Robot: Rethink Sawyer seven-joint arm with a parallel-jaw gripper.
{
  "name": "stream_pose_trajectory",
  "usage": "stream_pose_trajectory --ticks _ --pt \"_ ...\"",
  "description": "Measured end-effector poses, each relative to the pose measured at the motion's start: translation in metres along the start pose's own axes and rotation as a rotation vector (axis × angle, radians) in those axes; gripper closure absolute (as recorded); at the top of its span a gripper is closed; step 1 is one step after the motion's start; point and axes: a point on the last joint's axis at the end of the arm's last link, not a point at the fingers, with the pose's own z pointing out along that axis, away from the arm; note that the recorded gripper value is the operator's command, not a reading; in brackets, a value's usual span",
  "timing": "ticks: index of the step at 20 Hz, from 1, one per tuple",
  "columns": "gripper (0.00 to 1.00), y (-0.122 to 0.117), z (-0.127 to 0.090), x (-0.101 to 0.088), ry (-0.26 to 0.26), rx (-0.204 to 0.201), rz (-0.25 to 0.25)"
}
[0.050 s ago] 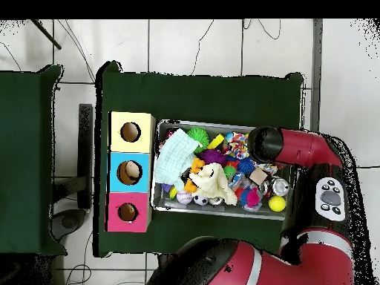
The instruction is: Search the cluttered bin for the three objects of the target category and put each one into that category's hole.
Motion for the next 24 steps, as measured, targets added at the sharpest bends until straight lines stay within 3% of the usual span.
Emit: stream_pose_trajectory --ticks 10,22,23,24 --pt "0.0 -0.002 0.008 -0.005 -0.045 -0.024 0.02" --pt "0.0 -0.012 0.02 -0.006 -0.042 -0.034 0.053" --pt "1.0 -0.013 0.02 -0.006 -0.042 -0.034 0.053" --pt "1.0 -0.012 0.02 -0.006 -0.041 -0.034 0.053"
